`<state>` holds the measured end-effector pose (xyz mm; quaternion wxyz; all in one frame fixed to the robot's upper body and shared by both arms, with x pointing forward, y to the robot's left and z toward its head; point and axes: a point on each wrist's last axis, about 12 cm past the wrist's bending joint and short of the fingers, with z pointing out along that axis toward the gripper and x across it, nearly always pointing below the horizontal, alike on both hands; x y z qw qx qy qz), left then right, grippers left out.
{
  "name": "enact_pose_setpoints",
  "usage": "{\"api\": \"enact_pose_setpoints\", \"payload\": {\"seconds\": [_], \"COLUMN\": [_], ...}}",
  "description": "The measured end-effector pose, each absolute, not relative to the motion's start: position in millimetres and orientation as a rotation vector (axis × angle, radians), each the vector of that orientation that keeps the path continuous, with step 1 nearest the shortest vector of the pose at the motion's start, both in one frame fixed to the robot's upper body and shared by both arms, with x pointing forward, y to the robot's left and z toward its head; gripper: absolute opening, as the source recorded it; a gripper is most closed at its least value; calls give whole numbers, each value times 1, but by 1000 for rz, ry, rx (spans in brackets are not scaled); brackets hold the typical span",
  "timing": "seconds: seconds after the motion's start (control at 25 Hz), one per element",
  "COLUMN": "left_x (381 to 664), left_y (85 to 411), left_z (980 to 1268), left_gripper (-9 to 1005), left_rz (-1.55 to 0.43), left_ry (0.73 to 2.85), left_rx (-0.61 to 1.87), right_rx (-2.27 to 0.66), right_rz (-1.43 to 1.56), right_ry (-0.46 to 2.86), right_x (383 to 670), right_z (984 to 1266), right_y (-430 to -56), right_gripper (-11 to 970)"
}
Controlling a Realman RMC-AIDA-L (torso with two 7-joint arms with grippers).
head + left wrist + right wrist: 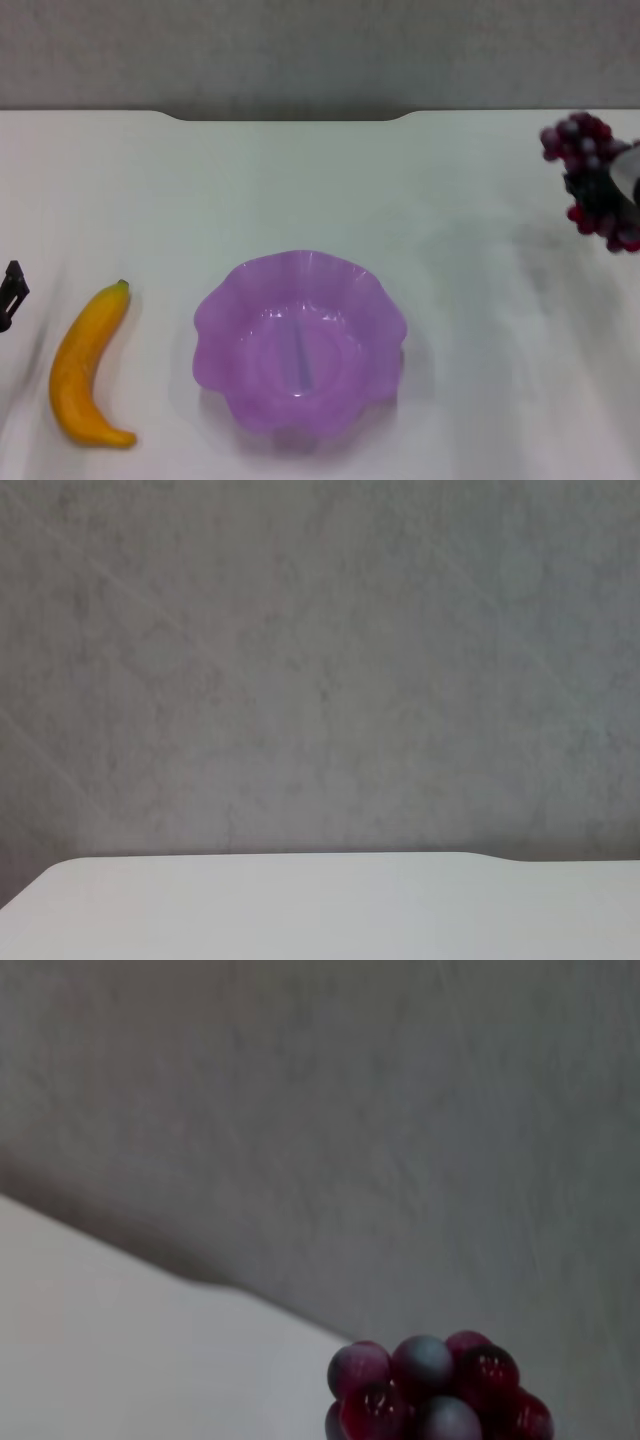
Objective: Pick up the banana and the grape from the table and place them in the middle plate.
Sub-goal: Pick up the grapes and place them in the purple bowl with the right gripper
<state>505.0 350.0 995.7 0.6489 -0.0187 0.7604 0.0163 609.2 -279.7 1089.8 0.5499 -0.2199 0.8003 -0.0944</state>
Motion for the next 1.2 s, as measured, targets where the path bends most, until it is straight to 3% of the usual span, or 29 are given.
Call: {"api": "enact_pose_setpoints", "payload": {"seconds": [0.4, 0.76, 1.2], "left_x": [507, 509, 513], "left_y": [348, 347, 342], "left_z": [997, 997, 999], "left_gripper": [850, 849, 849], "left_rz": [32, 29, 14], "left_ry": [1725, 1722, 1721], "left_rx": [-38, -36, -7], "right_rx": [-747, -932, -1023], "right_rz": [-87, 68, 177], "right_ry": [1740, 1685, 1709], "right_x": [612, 593, 567], "right_z": [1133, 1128, 1109], "right_y": [-196, -131, -103], "right_gripper": [511, 508, 506]}}
